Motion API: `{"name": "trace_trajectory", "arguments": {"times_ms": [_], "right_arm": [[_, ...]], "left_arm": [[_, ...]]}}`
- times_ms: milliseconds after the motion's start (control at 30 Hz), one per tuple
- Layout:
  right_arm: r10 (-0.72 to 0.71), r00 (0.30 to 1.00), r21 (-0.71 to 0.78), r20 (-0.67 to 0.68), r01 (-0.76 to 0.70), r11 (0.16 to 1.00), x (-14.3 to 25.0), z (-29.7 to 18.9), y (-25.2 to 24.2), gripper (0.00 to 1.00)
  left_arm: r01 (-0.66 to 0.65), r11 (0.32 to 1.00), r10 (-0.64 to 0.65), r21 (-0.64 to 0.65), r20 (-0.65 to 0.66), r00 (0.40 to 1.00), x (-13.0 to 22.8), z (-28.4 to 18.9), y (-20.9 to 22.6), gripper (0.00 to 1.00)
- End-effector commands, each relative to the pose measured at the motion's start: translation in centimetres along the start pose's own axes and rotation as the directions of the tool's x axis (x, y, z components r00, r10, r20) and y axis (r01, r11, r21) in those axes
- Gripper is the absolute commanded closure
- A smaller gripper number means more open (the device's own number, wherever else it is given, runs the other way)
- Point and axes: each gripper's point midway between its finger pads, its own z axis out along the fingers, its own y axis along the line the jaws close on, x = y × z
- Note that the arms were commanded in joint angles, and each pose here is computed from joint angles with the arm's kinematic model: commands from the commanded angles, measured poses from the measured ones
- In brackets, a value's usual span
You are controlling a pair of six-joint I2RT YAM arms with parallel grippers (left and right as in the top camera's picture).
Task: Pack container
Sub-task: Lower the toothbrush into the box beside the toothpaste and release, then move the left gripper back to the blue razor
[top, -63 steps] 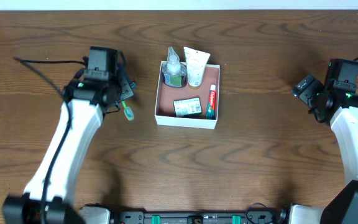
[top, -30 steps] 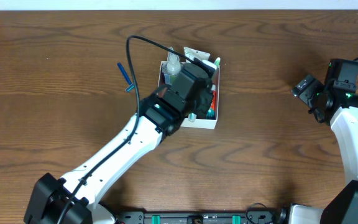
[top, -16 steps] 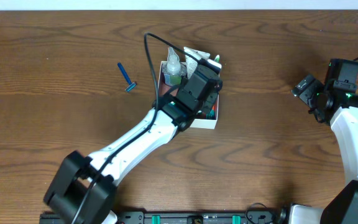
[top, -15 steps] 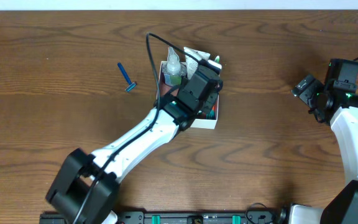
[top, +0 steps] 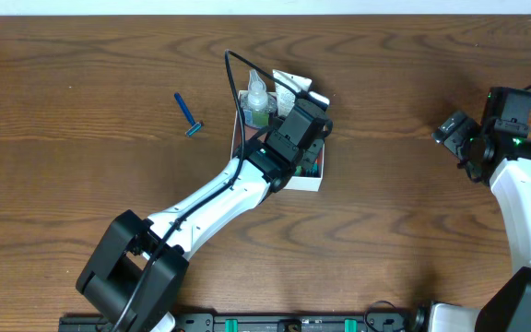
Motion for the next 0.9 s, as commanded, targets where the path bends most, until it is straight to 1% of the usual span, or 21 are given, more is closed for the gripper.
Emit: {"name": "trace_trajectory", "arguments": {"times_ms": [0, 167, 300, 400, 467, 567, 700, 800, 867], "right_arm": [[0.016, 1.000, 0.010, 0.003, -0.016, 1.000, -0.2, 0.1, -0.3, 0.01], [0.016, 1.000, 0.010, 0.003, -0.016, 1.000, -0.2, 0.1, -0.3, 0.01], [0.016, 1.000, 0.010, 0.003, -0.016, 1.000, -0.2, 0.1, -0.3, 0.01], [0.016, 1.000, 0.010, 0.003, -0.016, 1.000, -0.2, 0.1, -0.3, 0.01], [0.016, 1.000, 0.010, 0.003, -0.016, 1.000, -0.2, 0.1, -0.3, 0.01], [0.016, 1.000, 0.010, 0.003, -0.016, 1.000, -0.2, 0.1, -0.3, 0.01], [0.016, 1.000, 0.010, 0.003, -0.016, 1.000, -0.2, 0.1, -0.3, 0.02], [0.016, 1.000, 0.010, 0.003, -0.016, 1.000, -0.2, 0.1, -0.3, 0.01], [0.016, 1.000, 0.010, 0.003, -0.016, 1.000, -0.2, 0.1, -0.3, 0.01]], "left_arm": [[0.004, 1.000, -0.004, -0.005, 0.035, 0.999, -1.1, -1.0, 0.1, 0.53], [0.018, 1.000, -0.019, 0.009, 0.108, 0.994, -3.2, -3.3, 0.2, 0.52], [0.033, 0.999, -0.037, 0.025, 0.185, 0.982, -5.4, -7.6, 0.7, 0.53], [0.040, 0.999, -0.043, 0.020, 0.202, 0.978, -5.7, -11.1, 1.6, 0.52], [0.056, 0.997, -0.046, -0.046, 0.199, 0.979, -5.3, -12.8, 3.5, 0.52], [0.095, 0.975, -0.057, -0.200, 0.187, 0.981, -4.4, -14.3, 7.5, 0.52], [0.160, 0.941, -0.115, -0.297, 0.162, 0.980, -3.7, -13.5, 12.0, 0.50], [0.284, 0.891, -0.241, -0.355, 0.161, 0.957, -2.7, -12.3, 15.8, 0.50], [0.412, 0.825, -0.370, -0.387, 0.182, 0.911, -1.7, -11.5, 18.5, 0.50]]}}
